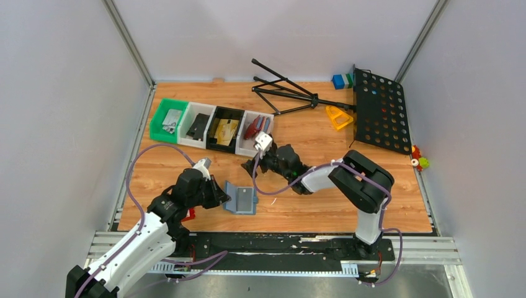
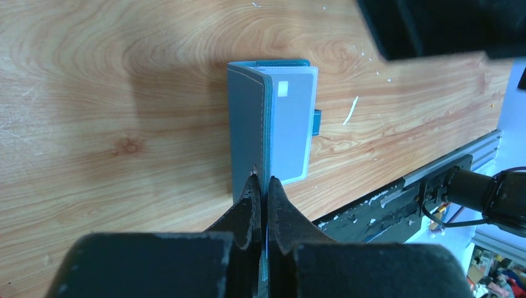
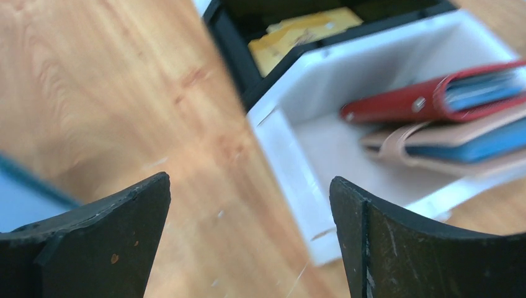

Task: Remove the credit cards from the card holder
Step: Place the credit card in the storage box, then remove the credit card from the card holder.

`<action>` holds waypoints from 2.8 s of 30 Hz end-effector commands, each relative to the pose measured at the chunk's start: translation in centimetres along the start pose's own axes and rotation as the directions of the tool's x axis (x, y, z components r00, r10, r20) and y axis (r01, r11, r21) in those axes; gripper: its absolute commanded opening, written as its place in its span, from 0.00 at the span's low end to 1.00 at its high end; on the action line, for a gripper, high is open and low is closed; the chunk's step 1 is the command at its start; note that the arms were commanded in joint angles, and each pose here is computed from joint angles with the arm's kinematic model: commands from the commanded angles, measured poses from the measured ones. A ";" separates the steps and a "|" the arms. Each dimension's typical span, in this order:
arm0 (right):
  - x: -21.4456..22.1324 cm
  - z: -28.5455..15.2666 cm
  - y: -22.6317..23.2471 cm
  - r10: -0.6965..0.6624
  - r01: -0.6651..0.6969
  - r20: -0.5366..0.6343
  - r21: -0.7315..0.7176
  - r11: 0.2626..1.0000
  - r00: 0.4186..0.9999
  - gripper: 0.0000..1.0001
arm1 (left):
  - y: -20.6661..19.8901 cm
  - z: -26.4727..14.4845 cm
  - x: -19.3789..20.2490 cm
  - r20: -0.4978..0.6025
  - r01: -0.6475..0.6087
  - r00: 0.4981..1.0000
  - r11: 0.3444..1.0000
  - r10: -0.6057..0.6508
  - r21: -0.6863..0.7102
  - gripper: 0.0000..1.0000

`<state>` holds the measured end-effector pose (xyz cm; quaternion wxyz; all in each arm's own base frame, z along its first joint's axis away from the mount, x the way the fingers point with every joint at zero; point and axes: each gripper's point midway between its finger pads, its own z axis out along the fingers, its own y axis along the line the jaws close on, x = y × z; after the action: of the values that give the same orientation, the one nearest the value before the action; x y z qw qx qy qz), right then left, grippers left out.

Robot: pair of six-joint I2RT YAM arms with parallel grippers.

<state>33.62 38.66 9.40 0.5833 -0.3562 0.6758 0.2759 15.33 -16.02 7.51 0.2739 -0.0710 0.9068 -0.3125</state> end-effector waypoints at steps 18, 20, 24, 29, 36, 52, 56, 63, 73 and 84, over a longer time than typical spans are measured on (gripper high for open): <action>-4.7 -14.1 0.0 0.185 -0.189 0.040 0.163 0.968 0.982 1.00 | -5.6 -1.8 -2.6 0.081 -0.069 0.995 0.971 0.052 0.229 0.00; -4.1 -14.8 0.6 0.264 -0.257 -0.021 0.162 0.953 0.964 1.00 | -6.5 -2.2 -2.8 0.089 -0.071 0.995 0.961 0.049 0.268 0.00; -2.6 -16.5 2.6 0.390 -0.376 -0.118 0.124 0.918 0.913 1.00 | -8.2 -2.8 -3.0 0.089 -0.068 0.995 0.933 0.039 0.353 0.00; -0.3 -19.3 2.8 0.541 -0.515 -0.118 0.198 0.834 0.832 1.00 | -9.7 -3.2 -3.1 0.086 -0.059 0.996 0.902 0.024 0.427 0.00; 0.6 -22.2 5.3 0.649 -0.642 -0.108 0.092 0.761 0.753 1.00 | -11.9 -4.1 -3.2 0.094 -0.055 0.996 0.828 0.002 0.558 0.00; -0.7 -22.7 8.0 0.807 -0.823 -0.164 -0.098 0.559 0.567 1.00 | -13.6 -4.8 -3.1 0.064 0.010 0.995 0.726 -0.074 0.688 0.00; -1.4 -22.8 8.2 0.807 -0.823 -0.164 -0.122 0.554 0.567 1.00 | -13.7 -4.9 -3.0 0.063 0.009 0.995 0.722 -0.072 0.692 0.00; -3.0 -22.8 8.3 0.836 -0.846 -0.143 -0.159 0.508 0.529 0.99 | -14.5 -5.7 -3.0 0.050 0.019 0.995 0.677 -0.082 0.735 0.00; -4.5 -23.3 8.1 0.862 -0.855 -0.090 -0.217 0.471 0.498 0.95 | -14.7 -6.1 -2.9 0.039 0.034 0.994 0.651 -0.098 0.758 0.00; -5.7 -22.7 8.6 0.882 -0.870 -0.115 -0.264 0.416 0.457 0.76 | -15.2 -6.8 -3.1 0.029 0.052 0.992 0.613 -0.121 0.789 0.00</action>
<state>13.65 26.34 16.00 0.3029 -0.0222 0.7347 0.6065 13.84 -23.65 20.50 0.2807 -0.0141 0.6940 -0.6628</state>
